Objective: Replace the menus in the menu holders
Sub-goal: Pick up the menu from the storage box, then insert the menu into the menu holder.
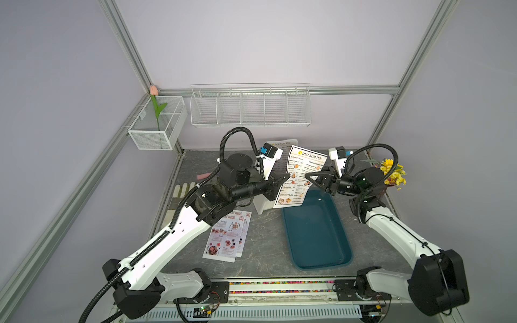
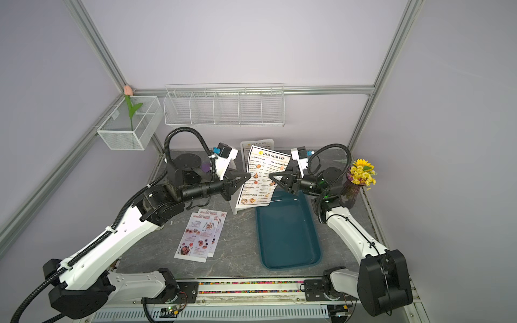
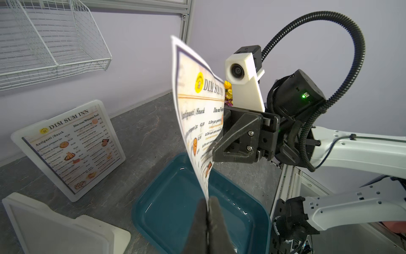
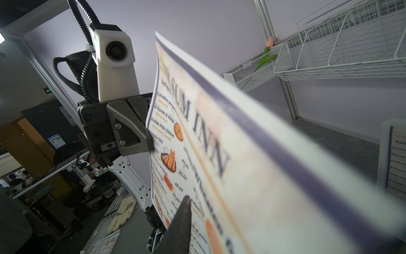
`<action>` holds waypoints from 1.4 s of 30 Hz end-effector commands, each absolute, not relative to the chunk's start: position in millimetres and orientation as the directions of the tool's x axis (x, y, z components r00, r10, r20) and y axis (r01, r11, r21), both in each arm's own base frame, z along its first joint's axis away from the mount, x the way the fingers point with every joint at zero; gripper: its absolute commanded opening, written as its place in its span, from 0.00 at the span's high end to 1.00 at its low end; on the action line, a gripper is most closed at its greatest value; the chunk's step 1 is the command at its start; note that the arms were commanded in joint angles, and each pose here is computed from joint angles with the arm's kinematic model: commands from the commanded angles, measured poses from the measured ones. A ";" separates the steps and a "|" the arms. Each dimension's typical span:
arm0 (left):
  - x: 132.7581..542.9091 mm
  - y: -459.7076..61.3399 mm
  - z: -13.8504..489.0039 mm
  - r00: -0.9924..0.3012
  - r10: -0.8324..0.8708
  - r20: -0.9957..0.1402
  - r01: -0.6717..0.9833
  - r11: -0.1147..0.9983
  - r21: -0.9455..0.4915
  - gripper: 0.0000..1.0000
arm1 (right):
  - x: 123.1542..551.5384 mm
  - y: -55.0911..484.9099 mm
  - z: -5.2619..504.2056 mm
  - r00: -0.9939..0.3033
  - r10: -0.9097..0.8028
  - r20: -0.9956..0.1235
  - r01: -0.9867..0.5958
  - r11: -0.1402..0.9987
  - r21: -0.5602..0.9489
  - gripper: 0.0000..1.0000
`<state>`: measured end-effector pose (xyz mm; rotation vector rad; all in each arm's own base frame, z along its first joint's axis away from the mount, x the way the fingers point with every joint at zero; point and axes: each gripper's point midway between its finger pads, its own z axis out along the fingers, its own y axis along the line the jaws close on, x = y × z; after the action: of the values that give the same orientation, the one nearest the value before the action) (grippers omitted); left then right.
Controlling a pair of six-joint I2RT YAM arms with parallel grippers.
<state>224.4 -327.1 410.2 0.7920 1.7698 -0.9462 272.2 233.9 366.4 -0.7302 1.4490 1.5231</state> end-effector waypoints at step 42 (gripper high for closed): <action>394.7 -171.9 187.9 -0.685 -0.109 -0.720 -0.061 0.994 -0.093 0.43 | 311.5 288.9 361.2 -0.557 -0.067 -0.828 -0.589 0.734 0.337 0.93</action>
<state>390.5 -181.1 170.9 -0.0565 2.3792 -0.1024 307.0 289.6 355.7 -0.5005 2.0723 0.7973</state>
